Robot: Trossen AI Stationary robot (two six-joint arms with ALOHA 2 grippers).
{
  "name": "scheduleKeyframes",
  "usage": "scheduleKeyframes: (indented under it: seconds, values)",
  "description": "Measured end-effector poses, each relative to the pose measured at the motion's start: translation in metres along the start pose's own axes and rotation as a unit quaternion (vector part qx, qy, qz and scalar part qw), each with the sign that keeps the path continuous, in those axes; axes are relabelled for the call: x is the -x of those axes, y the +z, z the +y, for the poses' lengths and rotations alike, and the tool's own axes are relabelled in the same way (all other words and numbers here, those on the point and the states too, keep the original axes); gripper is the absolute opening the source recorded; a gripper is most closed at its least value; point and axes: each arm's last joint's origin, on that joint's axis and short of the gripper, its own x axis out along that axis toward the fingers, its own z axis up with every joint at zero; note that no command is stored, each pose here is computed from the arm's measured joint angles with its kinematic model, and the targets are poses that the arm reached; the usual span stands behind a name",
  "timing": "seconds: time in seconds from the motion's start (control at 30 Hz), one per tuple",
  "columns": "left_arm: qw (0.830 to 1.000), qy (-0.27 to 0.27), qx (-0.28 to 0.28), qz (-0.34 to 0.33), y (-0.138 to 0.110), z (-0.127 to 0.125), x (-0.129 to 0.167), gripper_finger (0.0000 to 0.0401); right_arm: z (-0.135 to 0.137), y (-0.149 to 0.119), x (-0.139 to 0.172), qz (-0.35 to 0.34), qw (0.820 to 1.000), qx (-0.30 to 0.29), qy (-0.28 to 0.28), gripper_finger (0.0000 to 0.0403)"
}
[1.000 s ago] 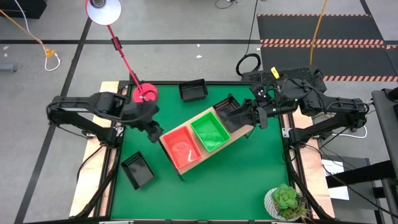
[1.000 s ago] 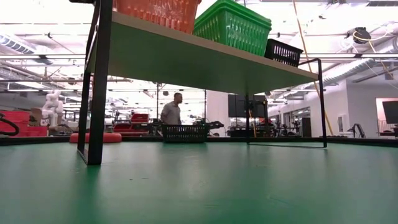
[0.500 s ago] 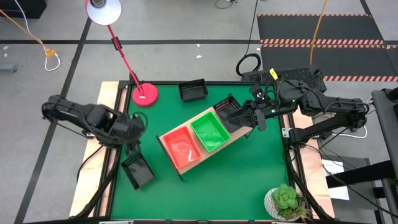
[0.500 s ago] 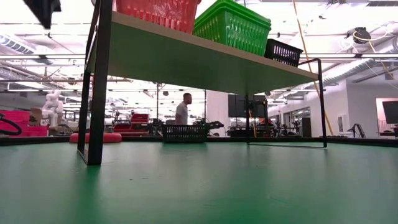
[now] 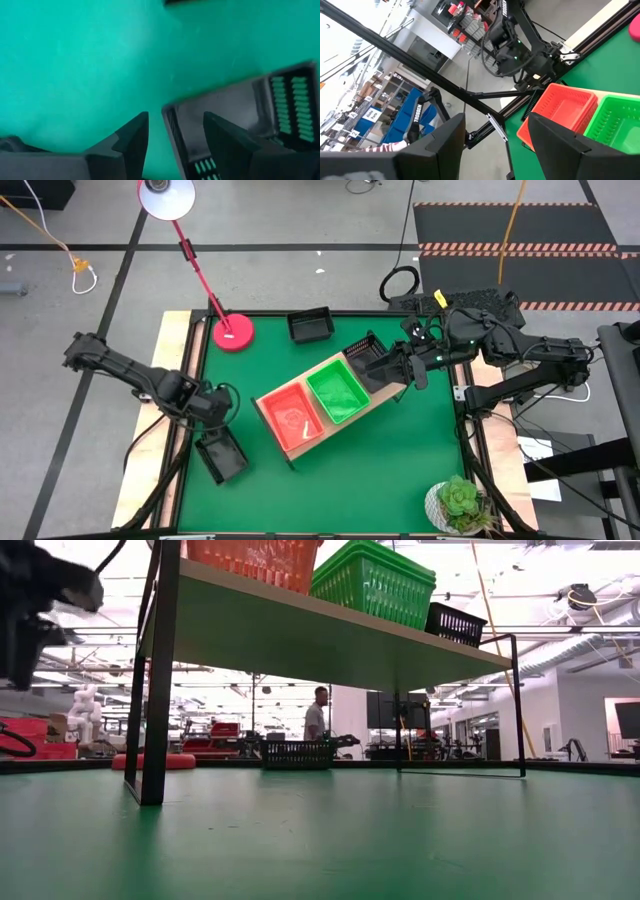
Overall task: Stack baskets on shelf by color
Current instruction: Stack the bottom black bin on top of the black bin on the shelf
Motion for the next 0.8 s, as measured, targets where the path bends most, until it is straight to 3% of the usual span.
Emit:
scheduleKeyframes:
  seconds: [0.17, 0.4, 0.57, 0.8]
  values:
    - [0.998, -0.018, 0.013, 0.052, -0.010, 0.005, -0.015, 0.0188, 0.000, 0.000, 0.000, 0.000, 1.000, 0.000, 0.000, 0.0210]
    - [0.998, -0.035, 0.014, 0.053, -0.013, 0.006, -0.035, 0.0155, 0.000, 0.000, 0.000, -0.003, 1.000, 0.000, 0.000, 0.0210]
    - [0.998, -0.034, 0.017, 0.056, -0.017, 0.009, -0.045, 0.0114, 0.001, 0.001, 0.000, -0.007, 1.000, -0.003, 0.005, 0.0210]
    - [0.996, -0.042, 0.017, 0.076, -0.020, 0.010, -0.050, 0.0014, 0.001, 0.001, 0.000, -0.007, 1.000, -0.008, 0.005, 0.0210]
